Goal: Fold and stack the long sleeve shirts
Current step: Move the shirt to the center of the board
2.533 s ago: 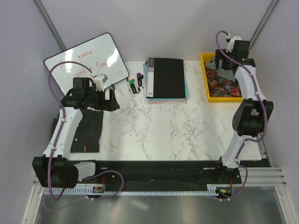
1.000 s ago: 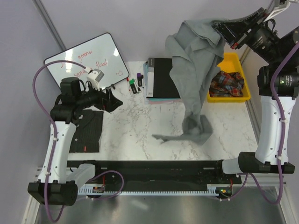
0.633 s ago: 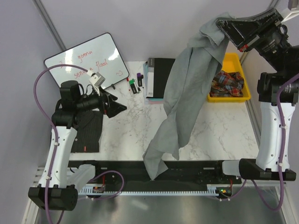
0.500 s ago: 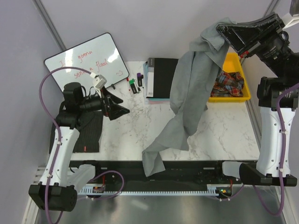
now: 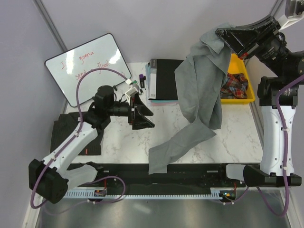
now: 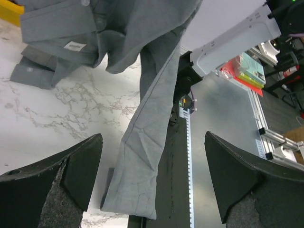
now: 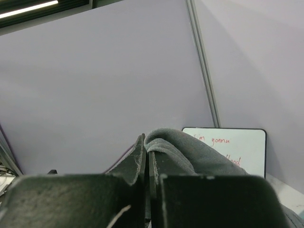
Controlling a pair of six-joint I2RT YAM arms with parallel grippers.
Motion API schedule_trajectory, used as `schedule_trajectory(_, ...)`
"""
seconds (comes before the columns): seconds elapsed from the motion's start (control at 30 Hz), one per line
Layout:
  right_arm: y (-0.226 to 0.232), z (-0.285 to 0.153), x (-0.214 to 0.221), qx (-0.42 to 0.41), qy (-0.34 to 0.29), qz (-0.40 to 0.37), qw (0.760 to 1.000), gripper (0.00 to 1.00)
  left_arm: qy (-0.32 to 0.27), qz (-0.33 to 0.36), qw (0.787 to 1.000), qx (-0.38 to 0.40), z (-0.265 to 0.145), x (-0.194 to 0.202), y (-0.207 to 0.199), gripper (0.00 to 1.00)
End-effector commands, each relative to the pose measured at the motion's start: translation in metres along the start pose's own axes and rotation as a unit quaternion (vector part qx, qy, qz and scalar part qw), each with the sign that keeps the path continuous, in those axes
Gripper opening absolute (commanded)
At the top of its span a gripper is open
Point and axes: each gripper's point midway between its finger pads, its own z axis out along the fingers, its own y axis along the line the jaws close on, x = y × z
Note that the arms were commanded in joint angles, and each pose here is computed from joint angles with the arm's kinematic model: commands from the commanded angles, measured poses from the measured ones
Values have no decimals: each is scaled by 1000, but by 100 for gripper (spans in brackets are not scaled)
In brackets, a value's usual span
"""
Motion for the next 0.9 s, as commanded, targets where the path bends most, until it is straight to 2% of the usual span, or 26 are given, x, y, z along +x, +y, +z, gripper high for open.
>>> schedule_trajectory(0.0,-9,1,15,2,3,-2,1000,0,-17,103,994,-21,-12,-8,-23,95)
schedule_trajectory(0.03,-27,2,35,14,13,25,1000,0,-20,138,990,-38,-17,-11,-23,95)
schedule_trajectory(0.07,-25,7,51,4,24,40,999,0,-24,149,987,-53,-22,-14,-23,95)
schedule_trajectory(0.1,-36,9,68,16,35,37,999,0,-39,165,983,-71,-34,-23,-26,95)
schedule_trajectory(0.13,-52,12,90,36,45,52,997,0,-44,159,983,-81,-40,-25,-27,95)
schedule_trajectory(0.27,-55,36,197,25,150,81,985,0,-100,120,973,-168,-83,-52,-10,96)
schedule_trajectory(0.4,-55,44,306,24,265,100,959,2,-153,84,947,-271,-136,-67,22,96)
schedule_trajectory(0.43,-32,50,330,-14,290,70,954,6,-156,77,943,-282,-142,-67,27,96)
schedule_trajectory(0.47,-33,52,356,-15,317,56,947,13,-157,65,940,-294,-147,-64,33,96)
schedule_trajectory(0.5,-25,46,375,-24,351,52,935,43,-162,57,935,-311,-156,-64,40,96)
schedule_trajectory(0.53,-14,47,383,-51,367,20,929,59,-160,57,934,-314,-159,-63,43,96)
schedule_trajectory(0.57,-22,42,396,-45,391,15,919,71,-153,39,934,-319,-162,-56,50,96)
schedule_trajectory(0.6,-26,27,399,-30,430,14,902,80,-147,53,929,-334,-168,-58,54,96)
schedule_trajectory(0.63,-41,14,403,-21,459,-4,888,80,-137,58,930,-337,-170,-55,58,96)
schedule_trajectory(0.67,-52,-16,409,-22,511,-31,859,81,-117,49,934,-333,-169,-46,64,96)
schedule_trajectory(0.7,-62,-33,408,-19,529,-39,847,89,-99,72,939,-322,-167,-44,64,96)
schedule_trajectory(0.73,-85,-51,388,10,525,-49,849,95,-83,85,940,-319,-167,-39,69,96)
schedule_trajectory(0.77,-100,-73,382,21,540,-62,839,98,-65,79,945,-312,-164,-32,79,96)
schedule_trajectory(0.8,-116,-99,382,43,555,-60,829,98,-35,90,946,-311,-163,-23,84,95)
schedule_trajectory(0.83,-143,-123,363,89,555,-76,823,98,-16,96,945,-312,-161,-17,90,94)
schedule_trajectory(0.87,-155,-147,360,112,579,-86,803,98,11,107,949,-296,-148,-9,92,93)
